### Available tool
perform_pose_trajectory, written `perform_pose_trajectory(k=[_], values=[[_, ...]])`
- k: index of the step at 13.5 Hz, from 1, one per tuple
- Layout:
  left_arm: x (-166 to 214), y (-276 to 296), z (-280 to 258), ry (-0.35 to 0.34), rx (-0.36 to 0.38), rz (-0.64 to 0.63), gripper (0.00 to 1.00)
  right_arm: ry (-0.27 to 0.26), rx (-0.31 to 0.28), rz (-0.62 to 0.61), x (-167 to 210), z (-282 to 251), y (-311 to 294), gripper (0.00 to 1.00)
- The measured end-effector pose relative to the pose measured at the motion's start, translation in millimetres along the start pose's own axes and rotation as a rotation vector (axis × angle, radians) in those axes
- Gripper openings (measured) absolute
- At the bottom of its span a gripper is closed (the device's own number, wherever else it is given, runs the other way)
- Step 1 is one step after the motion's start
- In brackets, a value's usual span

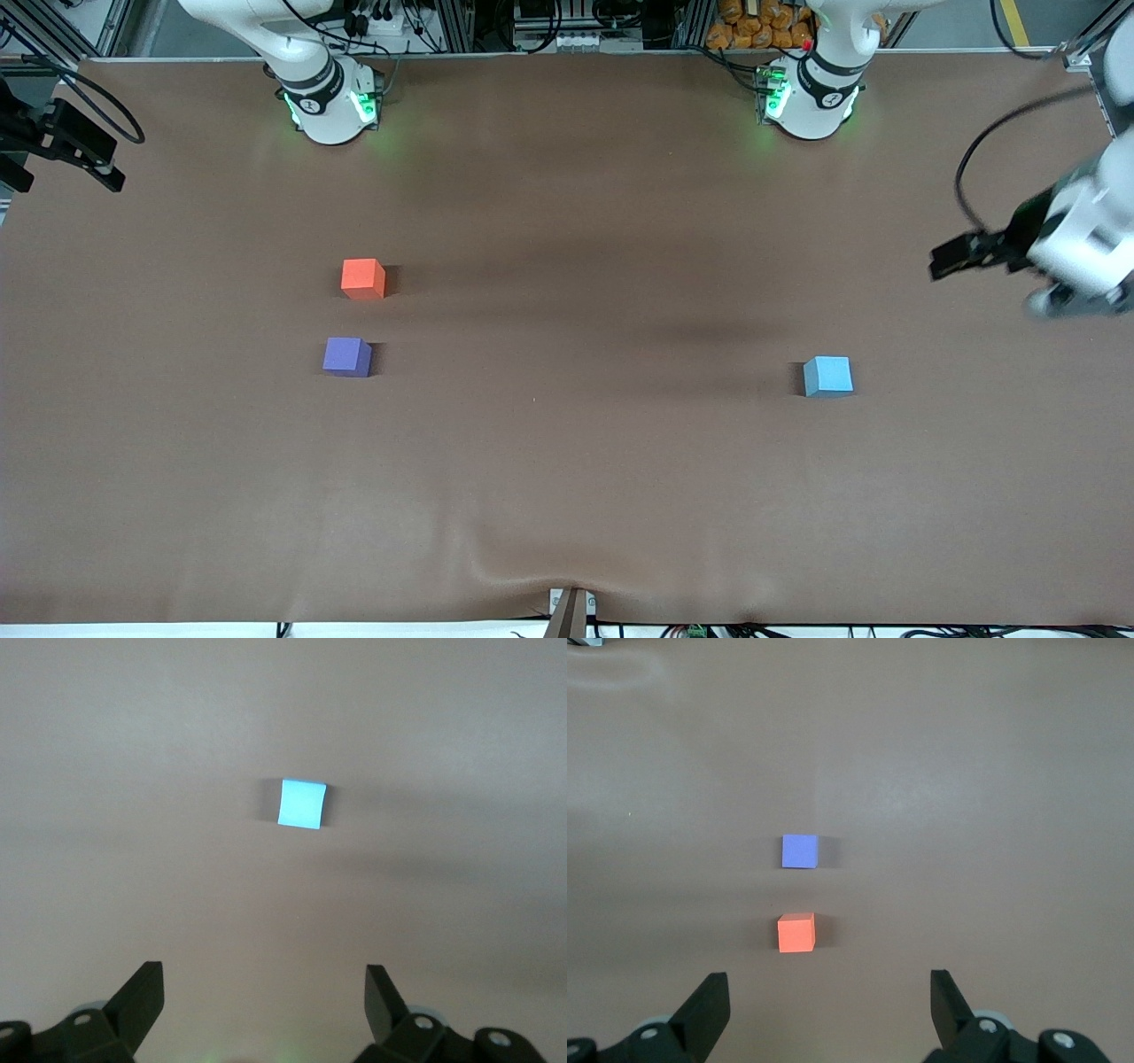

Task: Place blue block between orange and purple blocks
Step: 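Reach the left gripper down to the light-blue cube and grasp it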

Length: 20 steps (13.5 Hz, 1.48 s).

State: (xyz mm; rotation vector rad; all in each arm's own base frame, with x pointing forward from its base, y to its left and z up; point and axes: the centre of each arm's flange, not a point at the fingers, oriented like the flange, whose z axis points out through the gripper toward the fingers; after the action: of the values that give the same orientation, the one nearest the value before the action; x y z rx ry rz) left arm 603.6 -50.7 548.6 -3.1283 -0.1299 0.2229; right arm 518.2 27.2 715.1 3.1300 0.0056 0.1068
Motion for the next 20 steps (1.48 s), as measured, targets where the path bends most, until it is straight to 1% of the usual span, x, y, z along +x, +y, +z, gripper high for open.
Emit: perform_pose_trajectory(k=[3, 4, 6, 7, 9, 11, 14, 17, 20], values=[[37, 22, 64, -0.034, -0.005, 0.053, 1.0, 0.0, 0.0, 0.001, 0, 0, 0, 1.0], [48, 36, 90, -0.027, -0.001, 0.074, 1.0, 0.0, 0.0, 0.001, 0, 0, 0, 1.0], [66, 58, 151, 0.021, 0.041, 0.125, 1.0, 0.0, 0.0, 0.001, 0, 0, 1, 1.0], [69, 60, 179, 0.036, 0.056, 0.14, 1.0, 0.0, 0.0, 0.001, 0, 0, 1, 1.0], [69, 52, 219, 0.054, 0.064, 0.164, 1.0, 0.001, 0.0, 0.001, 0, 0, 1, 1.0], [68, 38, 240, 0.068, 0.066, 0.172, 1.0, 0.001, 0.0, 0.001, 0, 0, 1, 1.0], [65, 30, 275, 0.109, 0.051, 0.185, 1.0, 0.001, 0.0, 0.001, 0, 0, 1, 1.0], [62, 28, 306, 0.114, 0.039, 0.186, 1.0, 0.002, 0.0, 0.001, 0, 0, 1, 1.0], [58, 22, 323, 0.117, 0.032, 0.18, 1.0, 0.002, 0.0, 0.002, 0, 0, 1, 1.0]])
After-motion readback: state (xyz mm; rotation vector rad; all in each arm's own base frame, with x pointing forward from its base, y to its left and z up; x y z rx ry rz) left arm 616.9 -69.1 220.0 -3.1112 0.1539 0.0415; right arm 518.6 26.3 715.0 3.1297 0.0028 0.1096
